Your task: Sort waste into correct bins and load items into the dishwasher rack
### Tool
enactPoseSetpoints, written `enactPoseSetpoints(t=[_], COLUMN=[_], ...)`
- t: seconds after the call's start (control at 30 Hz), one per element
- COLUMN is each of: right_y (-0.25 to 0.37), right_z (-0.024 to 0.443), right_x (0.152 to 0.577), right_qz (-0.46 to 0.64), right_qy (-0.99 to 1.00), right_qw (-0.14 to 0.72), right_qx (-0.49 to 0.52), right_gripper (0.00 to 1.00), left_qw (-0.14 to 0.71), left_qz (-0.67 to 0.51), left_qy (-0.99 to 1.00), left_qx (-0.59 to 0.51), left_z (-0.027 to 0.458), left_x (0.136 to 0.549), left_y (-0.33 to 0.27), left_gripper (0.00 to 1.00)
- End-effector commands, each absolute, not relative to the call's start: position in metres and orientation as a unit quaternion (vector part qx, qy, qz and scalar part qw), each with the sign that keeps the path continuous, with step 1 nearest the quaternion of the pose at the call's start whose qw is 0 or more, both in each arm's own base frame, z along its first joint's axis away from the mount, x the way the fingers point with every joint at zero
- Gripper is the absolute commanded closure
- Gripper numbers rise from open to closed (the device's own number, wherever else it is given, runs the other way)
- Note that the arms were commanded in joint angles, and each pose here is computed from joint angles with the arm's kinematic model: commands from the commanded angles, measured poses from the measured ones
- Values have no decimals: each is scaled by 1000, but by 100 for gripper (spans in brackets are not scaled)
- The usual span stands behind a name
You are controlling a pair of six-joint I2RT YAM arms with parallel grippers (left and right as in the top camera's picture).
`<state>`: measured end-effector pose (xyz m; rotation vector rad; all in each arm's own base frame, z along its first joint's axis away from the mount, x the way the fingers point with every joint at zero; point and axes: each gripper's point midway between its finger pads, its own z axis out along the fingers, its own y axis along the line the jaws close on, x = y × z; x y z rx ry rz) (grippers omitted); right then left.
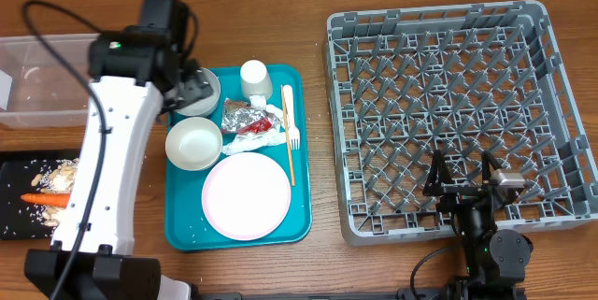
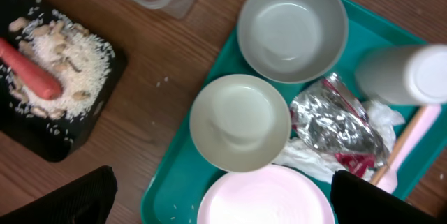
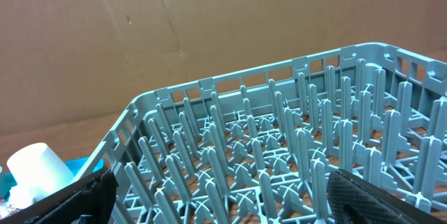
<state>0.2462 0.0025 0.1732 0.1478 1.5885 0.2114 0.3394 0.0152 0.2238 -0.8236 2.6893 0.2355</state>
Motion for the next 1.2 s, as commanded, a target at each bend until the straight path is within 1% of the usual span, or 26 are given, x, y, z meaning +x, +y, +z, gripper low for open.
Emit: enactPoseSetpoints(t=[0.0,0.3,0.43,0.7,1.0,1.17], right_y=[-1,-1,-1,-1,-1,-1], right_z=[172,172,172,172,172,172], right_x=[246,246,246,246,246,246], right_qz=[87,87,87,87,87,87], right_qy=[709,709,709,709,709,709], right_qw=[696,696,696,696,696,696], right_qx=[68,68,68,68,68,68], right_gripper=[0,0,0,0,0,0], left_qw=[160,138,131,101,80,84], left_qz=[79,66,46,-38,-40,-39], left_qy=[926,934,952,983,987,987], left_qx=[-332,-324,-272,-150,-134,-130], left_z=[229,223,222,214,190,190], left_x=[337,331,333,332,328,329], left_y=[29,27,17,-18,-29,-32], left_gripper=[0,0,0,0,0,0])
